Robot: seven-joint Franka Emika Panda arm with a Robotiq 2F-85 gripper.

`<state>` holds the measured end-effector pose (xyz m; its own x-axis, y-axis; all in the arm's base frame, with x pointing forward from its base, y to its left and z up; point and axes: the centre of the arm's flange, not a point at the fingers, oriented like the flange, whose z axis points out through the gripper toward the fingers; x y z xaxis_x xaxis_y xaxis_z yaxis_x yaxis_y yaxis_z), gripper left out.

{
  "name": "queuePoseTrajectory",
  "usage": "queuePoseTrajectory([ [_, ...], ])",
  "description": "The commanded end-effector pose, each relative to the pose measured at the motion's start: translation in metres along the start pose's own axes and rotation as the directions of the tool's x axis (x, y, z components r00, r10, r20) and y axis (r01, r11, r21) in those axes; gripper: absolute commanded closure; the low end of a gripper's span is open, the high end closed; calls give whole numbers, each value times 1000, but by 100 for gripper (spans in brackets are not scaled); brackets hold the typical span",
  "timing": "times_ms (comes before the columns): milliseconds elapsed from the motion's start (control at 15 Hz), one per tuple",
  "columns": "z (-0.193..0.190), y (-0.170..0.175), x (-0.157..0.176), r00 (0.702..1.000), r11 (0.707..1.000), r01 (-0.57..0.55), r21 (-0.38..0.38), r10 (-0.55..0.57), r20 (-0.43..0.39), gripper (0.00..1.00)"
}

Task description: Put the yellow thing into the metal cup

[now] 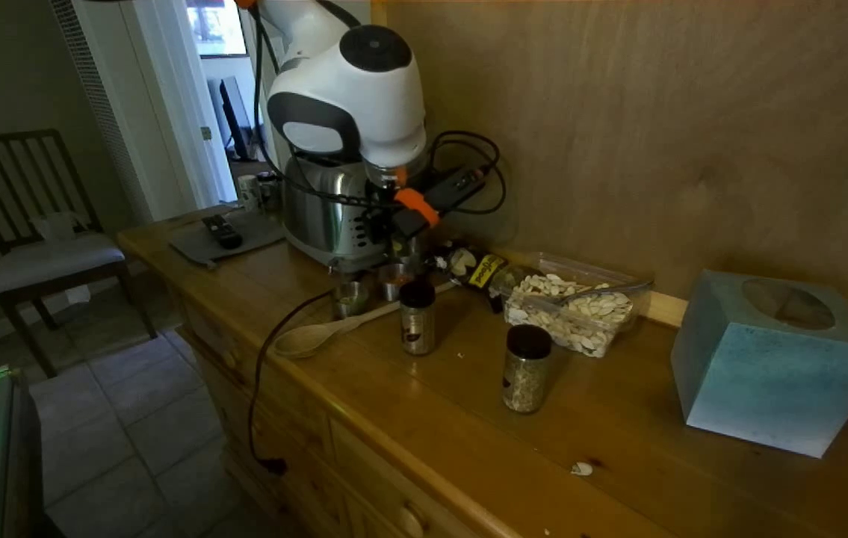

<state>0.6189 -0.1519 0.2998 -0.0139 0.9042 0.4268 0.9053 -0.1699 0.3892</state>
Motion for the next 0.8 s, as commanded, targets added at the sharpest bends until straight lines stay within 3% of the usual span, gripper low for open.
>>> queuePoseTrajectory([
  [0, 5, 1, -11, 998, 999, -28, -37, 25, -61, 0],
  [67, 4, 1, -13, 998, 997, -38, -63, 34, -59, 0],
  [133, 0, -2, -6, 999, 999, -36, -26, 35, -27, 0],
  [600, 1, -3, -8, 998, 998, -46, -40, 45, -39, 0],
  [733, -1, -2, -15, 998, 999, -36, -8, 36, -45, 0],
])
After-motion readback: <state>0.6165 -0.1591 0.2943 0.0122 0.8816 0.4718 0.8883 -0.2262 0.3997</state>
